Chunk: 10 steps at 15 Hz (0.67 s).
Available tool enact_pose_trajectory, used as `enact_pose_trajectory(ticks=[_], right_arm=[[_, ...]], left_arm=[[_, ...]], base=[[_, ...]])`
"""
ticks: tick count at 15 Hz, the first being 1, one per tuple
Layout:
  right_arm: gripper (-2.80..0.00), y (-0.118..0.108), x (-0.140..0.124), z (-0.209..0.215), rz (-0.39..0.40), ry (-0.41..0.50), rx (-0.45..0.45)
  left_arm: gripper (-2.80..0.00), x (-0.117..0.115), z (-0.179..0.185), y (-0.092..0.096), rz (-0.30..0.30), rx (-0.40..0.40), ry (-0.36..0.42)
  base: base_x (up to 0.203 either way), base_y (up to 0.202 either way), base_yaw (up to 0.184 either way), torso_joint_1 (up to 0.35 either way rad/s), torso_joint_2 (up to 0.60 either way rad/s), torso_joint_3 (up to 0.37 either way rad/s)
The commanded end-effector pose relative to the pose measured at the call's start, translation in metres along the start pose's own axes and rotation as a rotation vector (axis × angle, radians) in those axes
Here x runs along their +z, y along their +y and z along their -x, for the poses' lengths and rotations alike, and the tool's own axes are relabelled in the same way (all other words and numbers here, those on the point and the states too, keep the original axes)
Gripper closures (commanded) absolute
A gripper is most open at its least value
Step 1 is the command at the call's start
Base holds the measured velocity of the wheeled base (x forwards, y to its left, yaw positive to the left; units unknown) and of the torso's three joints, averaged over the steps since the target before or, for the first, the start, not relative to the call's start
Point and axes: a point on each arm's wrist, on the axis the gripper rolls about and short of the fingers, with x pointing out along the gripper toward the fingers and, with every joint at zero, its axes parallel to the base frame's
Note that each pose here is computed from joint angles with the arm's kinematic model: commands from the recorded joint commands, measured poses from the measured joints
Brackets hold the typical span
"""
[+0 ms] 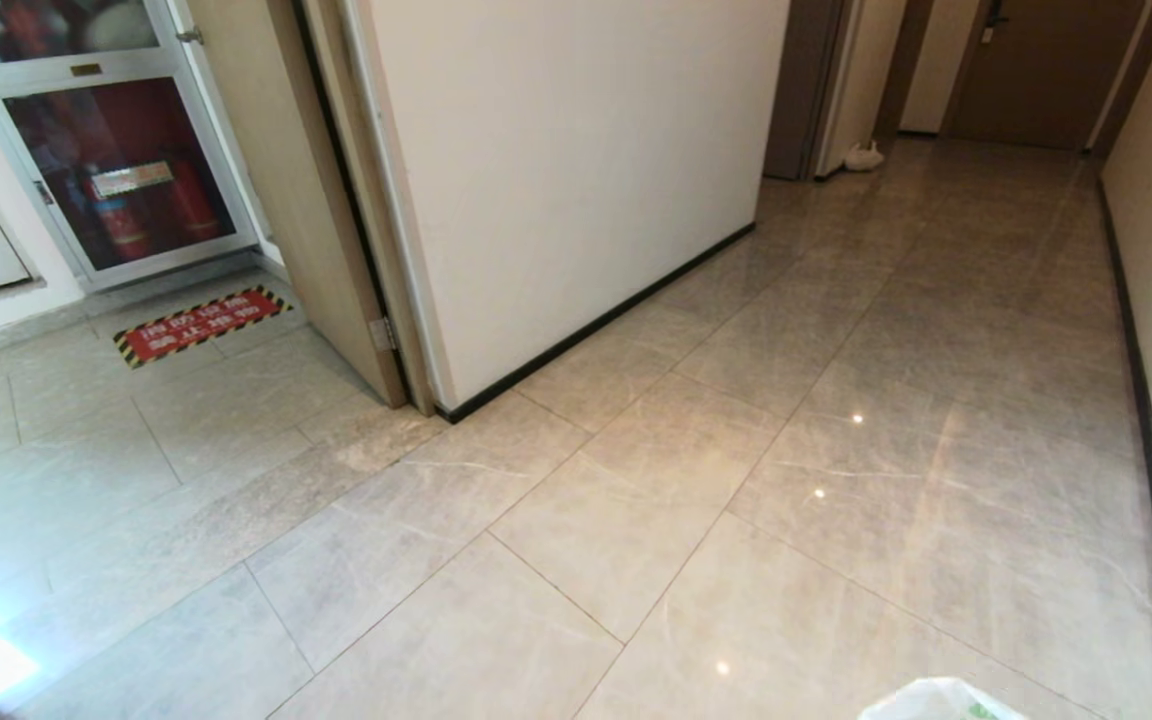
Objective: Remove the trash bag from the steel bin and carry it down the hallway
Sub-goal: Put the trash bag at the door
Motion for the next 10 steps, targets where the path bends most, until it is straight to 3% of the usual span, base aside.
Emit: enact_pose_trajectory(ticks=[1, 10], right_arm=[[0.00, 0.0000, 0.0001, -0.0001, 0.001, 0.001, -0.001], [0.00, 0.0000, 0.0001, -0.0001, -0.001, 0.001, -0.001]], left_arm=[[0.00, -0.0001, 0.0000, 0.0000, 0.000, 0.000, 0.000], [0.00, -0.0001, -0.0001, 0.0000, 0.000, 0.000, 0.001]], base=[[0.000, 0.000, 0.000, 0.000, 0.00, 0.000], [0.000, 0.000, 0.000, 0.000, 0.00, 0.000]])
